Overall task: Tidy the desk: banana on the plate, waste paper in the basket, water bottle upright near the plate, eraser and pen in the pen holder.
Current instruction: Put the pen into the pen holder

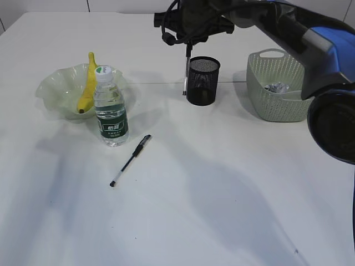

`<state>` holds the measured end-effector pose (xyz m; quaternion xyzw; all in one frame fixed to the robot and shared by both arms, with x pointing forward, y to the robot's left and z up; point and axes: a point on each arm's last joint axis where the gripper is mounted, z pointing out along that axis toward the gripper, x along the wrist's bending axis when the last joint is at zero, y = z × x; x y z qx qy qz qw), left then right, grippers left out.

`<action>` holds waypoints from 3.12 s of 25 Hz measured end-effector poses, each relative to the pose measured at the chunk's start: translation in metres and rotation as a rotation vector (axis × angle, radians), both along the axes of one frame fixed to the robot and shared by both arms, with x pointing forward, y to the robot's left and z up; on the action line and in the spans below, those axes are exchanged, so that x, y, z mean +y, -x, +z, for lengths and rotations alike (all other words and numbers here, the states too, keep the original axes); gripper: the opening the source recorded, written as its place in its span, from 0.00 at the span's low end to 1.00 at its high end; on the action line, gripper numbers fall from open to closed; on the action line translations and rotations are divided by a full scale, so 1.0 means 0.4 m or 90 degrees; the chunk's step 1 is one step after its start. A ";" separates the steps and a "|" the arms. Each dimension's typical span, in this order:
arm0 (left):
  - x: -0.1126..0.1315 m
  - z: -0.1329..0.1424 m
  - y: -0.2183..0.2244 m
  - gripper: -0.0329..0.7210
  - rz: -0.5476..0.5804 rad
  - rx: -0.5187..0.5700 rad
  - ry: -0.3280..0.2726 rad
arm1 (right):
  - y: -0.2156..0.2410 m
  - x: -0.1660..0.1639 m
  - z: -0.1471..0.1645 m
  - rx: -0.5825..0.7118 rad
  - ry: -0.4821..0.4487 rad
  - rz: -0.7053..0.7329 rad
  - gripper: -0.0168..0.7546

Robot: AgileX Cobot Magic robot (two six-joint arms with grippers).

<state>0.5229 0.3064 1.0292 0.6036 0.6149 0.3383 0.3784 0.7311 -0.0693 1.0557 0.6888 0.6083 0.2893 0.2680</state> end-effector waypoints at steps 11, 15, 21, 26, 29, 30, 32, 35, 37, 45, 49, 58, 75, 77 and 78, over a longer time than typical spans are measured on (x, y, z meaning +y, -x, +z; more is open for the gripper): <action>0.001 -0.025 -0.011 0.70 0.000 0.022 0.001 | -0.027 -0.022 0.086 -0.164 0.052 0.010 0.14; 0.001 -0.026 -0.011 0.70 0.000 0.023 0.001 | -0.049 -0.050 0.107 -0.214 0.039 0.008 0.14; 0.001 -0.026 -0.011 0.70 0.000 0.023 0.001 | -0.090 -0.121 0.127 -0.278 0.024 -0.006 0.13; 0.001 -0.026 -0.011 0.70 0.000 0.023 0.001 | -0.114 -0.156 0.142 -0.341 0.034 0.007 0.13; 0.001 -0.026 -0.011 0.70 0.000 0.023 0.001 | -0.131 -0.159 0.127 -0.365 0.042 0.022 0.13; 0.001 -0.026 -0.011 0.70 0.000 0.023 0.001 | -0.136 -0.156 0.114 -0.365 0.046 0.027 0.13; 0.001 -0.026 -0.011 0.70 -0.001 0.023 0.000 | -0.147 -0.151 0.085 -0.360 0.051 0.034 0.13; 0.001 -0.026 -0.011 0.70 -0.002 0.023 -0.002 | -0.160 -0.144 0.047 -0.353 0.057 0.043 0.13; 0.001 -0.026 -0.011 0.70 -0.004 0.023 -0.005 | -0.166 -0.141 0.027 -0.348 0.060 0.046 0.13; 0.001 -0.026 -0.011 0.70 -0.004 0.023 -0.006 | -0.181 -0.151 -0.022 -0.321 0.075 0.038 0.13; 0.001 -0.026 -0.011 0.70 -0.004 0.023 -0.006 | -0.190 -0.150 -0.069 -0.294 0.081 0.035 0.13; 0.001 -0.026 -0.011 0.70 -0.005 0.023 -0.007 | -0.195 -0.152 -0.111 -0.261 0.088 0.025 0.13; 0.001 -0.026 -0.011 0.70 -0.006 0.024 -0.008 | -0.204 -0.148 -0.179 -0.226 0.086 0.024 0.12; 0.001 -0.026 -0.011 0.70 -0.006 0.024 -0.008 | -0.204 -0.147 -0.179 -0.226 0.085 0.024 0.12; 0.001 -0.026 -0.011 0.70 -0.006 0.024 -0.008 | -0.204 -0.147 -0.179 -0.226 0.084 0.024 0.12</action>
